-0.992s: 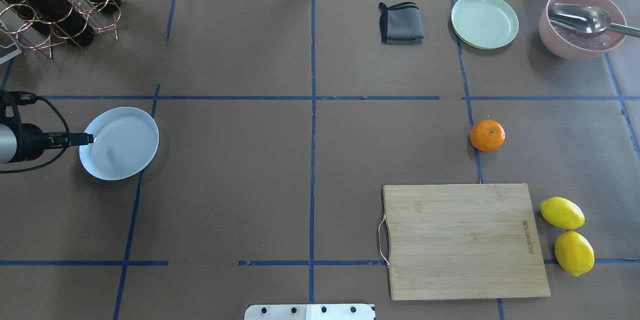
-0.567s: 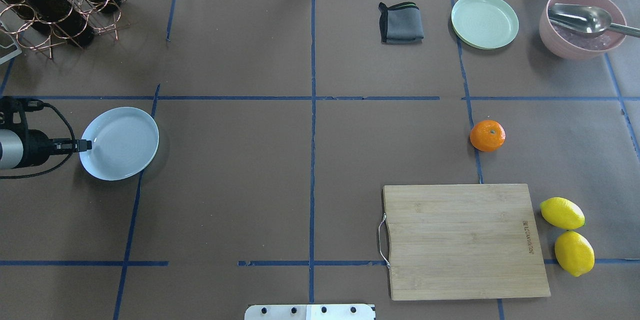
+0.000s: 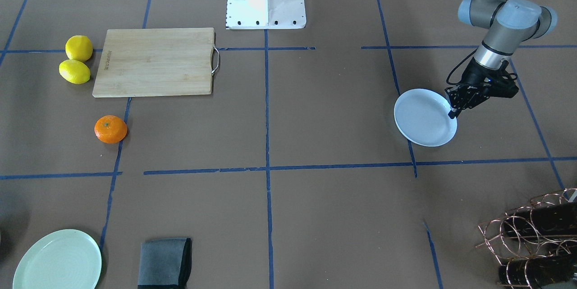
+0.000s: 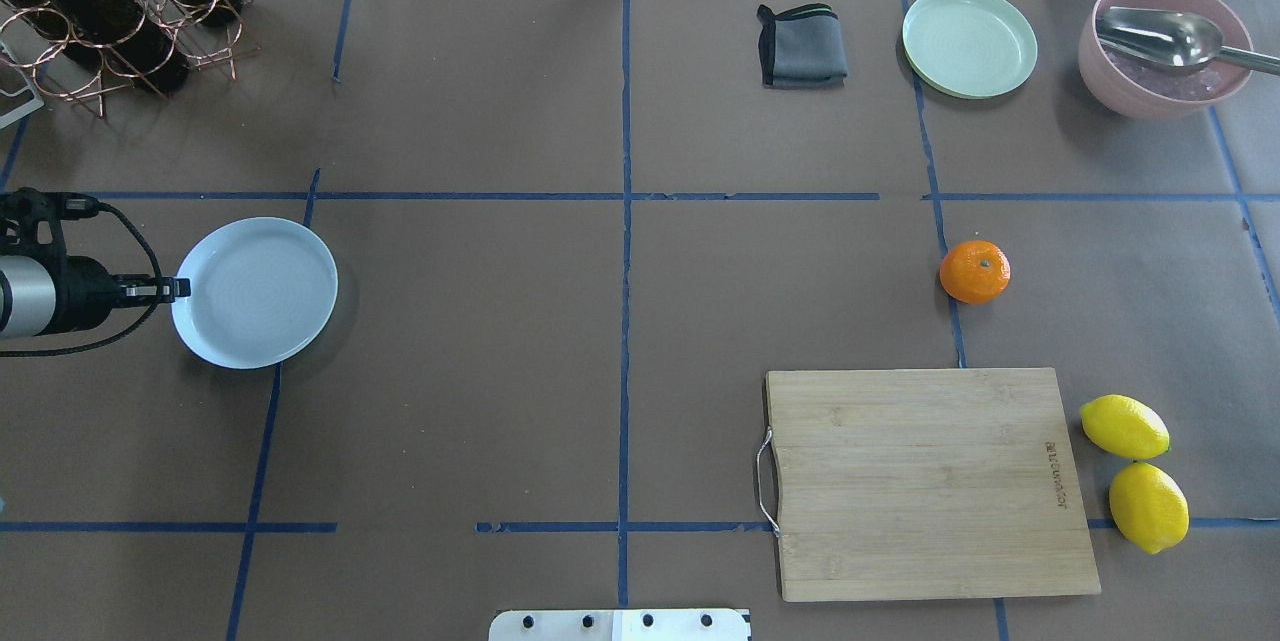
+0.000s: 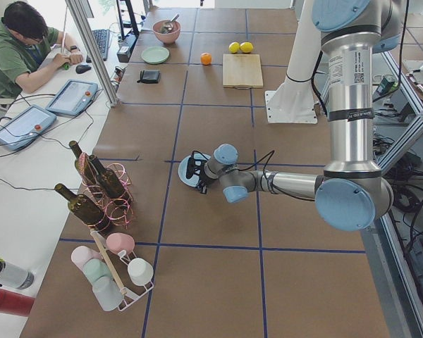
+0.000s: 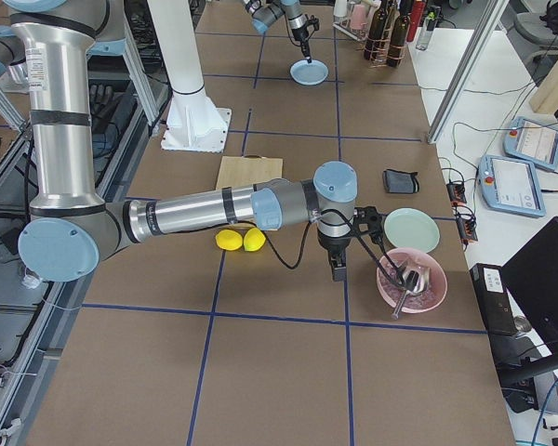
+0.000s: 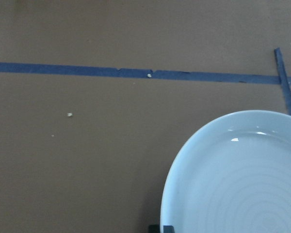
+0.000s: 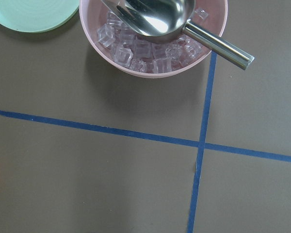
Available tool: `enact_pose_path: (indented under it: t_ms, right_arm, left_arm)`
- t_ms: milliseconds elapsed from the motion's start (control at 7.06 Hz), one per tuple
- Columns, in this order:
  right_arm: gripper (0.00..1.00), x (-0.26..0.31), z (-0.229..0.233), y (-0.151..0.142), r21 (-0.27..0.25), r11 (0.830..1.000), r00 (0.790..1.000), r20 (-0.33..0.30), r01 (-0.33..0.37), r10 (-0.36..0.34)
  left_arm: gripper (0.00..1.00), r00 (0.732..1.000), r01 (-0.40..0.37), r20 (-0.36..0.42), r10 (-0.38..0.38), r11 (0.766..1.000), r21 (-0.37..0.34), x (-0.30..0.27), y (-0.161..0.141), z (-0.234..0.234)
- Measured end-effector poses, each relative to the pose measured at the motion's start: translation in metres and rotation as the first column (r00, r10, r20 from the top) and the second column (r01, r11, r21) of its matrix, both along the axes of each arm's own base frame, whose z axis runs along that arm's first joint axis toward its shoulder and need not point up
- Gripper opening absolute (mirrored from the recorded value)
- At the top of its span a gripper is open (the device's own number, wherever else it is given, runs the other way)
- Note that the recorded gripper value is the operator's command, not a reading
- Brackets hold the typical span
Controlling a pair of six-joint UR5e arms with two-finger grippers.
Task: Pick orange to plate
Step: 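Slide the white plate with the left gripper toward the table center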
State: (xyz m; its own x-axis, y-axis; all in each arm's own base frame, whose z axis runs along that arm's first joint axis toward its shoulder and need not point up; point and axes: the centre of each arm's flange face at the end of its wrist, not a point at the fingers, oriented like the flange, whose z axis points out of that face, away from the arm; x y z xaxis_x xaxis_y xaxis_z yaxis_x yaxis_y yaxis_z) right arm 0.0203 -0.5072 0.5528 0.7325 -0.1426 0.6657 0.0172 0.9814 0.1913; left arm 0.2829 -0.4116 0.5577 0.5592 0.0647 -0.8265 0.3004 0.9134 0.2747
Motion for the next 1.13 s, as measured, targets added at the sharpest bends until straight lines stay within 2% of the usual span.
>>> enact_pose_path:
  t_ms: [283,425,567,708,992,1133]
  right_arm:
    - [1.0,0.0,0.0,0.0,-0.001,1.0,1.0,0.0,0.0,0.0]
    - [1.0,0.0,0.001,0.0,-0.002,1.0,1.0,0.0,0.0,0.0]
    - [1.0,0.0,0.001,0.0,-0.003,1.0,1.0,0.001,0.0,0.0]
    - [1.0,0.0,0.001,0.0,-0.003,1.0,1.0,0.002,0.001,-0.001]
    - [1.0,0.0,0.002,0.001,-0.004,1.0,1.0,0.003,0.001,-0.001]
    - [1.0,0.0,0.002,0.001,-0.005,1.0,1.0,0.003,0.001,-0.001]
  left_arm:
    - [0.0,0.998,0.001,-0.065,0.002,0.999,0.046,0.021,-0.018,-0.05]
    - [0.0,0.995,0.013,-0.096,-0.009,0.999,0.038,0.044,-0.037,-0.086]
    - [0.0,0.991,0.017,-0.132,-0.019,1.0,-0.011,0.083,-0.053,-0.13]
    - [0.0,0.988,-0.01,-0.157,-0.002,0.997,-0.077,0.141,-0.051,-0.179]
    - [0.0,0.99,-0.036,-0.143,0.013,0.987,-0.159,0.245,-0.029,-0.266]
    - [0.0,0.991,-0.04,-0.134,0.016,0.983,-0.181,0.272,-0.019,-0.282]
